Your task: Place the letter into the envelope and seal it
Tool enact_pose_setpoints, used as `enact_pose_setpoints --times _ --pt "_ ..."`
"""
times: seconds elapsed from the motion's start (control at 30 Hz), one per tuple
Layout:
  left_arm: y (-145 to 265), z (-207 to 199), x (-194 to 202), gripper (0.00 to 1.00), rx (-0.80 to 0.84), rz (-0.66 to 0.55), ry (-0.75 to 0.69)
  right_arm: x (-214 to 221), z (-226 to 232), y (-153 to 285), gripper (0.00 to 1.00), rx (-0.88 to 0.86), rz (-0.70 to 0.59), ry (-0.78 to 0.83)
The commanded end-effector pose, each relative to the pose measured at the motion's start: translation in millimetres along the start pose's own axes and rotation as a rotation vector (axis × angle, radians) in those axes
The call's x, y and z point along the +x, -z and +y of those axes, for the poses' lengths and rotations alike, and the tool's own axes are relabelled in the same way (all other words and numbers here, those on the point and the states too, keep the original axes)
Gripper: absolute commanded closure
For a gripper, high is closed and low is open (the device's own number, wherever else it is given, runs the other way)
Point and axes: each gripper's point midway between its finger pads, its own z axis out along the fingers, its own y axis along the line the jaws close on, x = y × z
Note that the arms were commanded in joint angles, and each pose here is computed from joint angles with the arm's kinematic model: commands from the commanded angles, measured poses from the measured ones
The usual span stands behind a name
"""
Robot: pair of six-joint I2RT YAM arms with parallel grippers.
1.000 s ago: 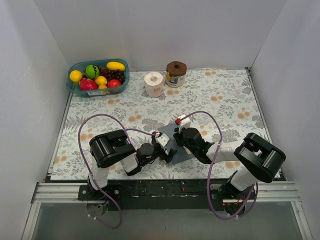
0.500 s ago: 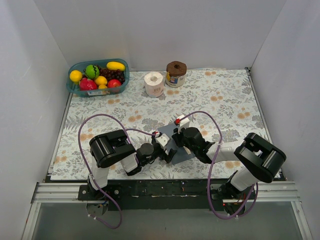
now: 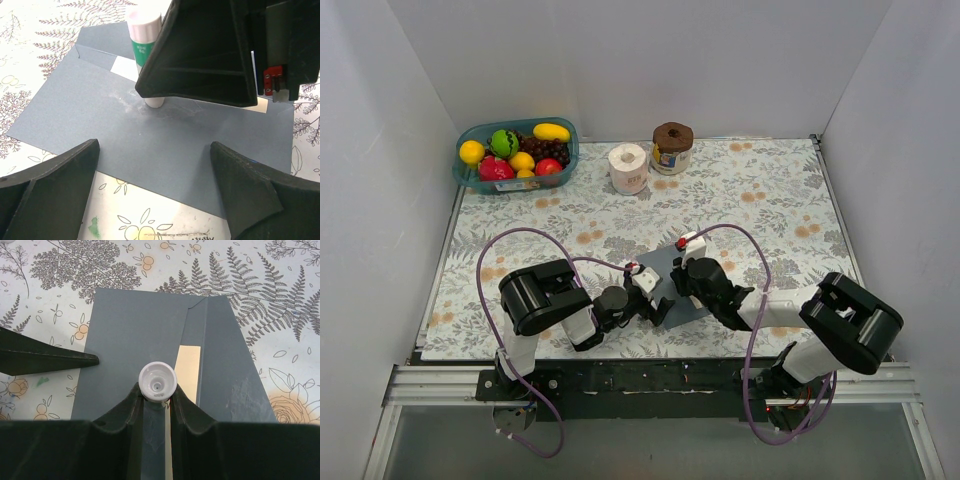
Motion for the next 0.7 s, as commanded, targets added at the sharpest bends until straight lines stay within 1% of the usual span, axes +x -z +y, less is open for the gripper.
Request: enact_pose_setpoints --times 0.0,0.07,0.3,0.37,0.57,0.67 --pt "51.0 8.3 119.3 0.09 -0.024 0.449 -0.017 47.1 -23.3 15.3 0.99 0.081 0.151 0.045" --pt "51.2 8.1 119.6 0.09 -0.023 0.450 -0.017 47.6 -20.1 16.0 0.99 0.061 0.156 0.046" --pt "50.2 8.3 119.9 0.09 -0.024 0.452 -0.017 55.9 17.3 19.5 0.99 -0.159 0.187 0.051" --pt "50.5 8.1 120.5 0.09 -0.023 0.453 -0.017 58.4 22.2 20.4 0.99 -0.185 0.195 0.051" --pt "50.5 8.4 121.2 0.09 -0.025 0.456 -0.018 65.6 25.8 22.9 0.99 -0.213 0.218 0.057" --pt "50.5 9.0 120.9 0.09 -0.027 0.456 -0.020 66.2 17.4 21.7 0.99 -0.158 0.225 0.046"
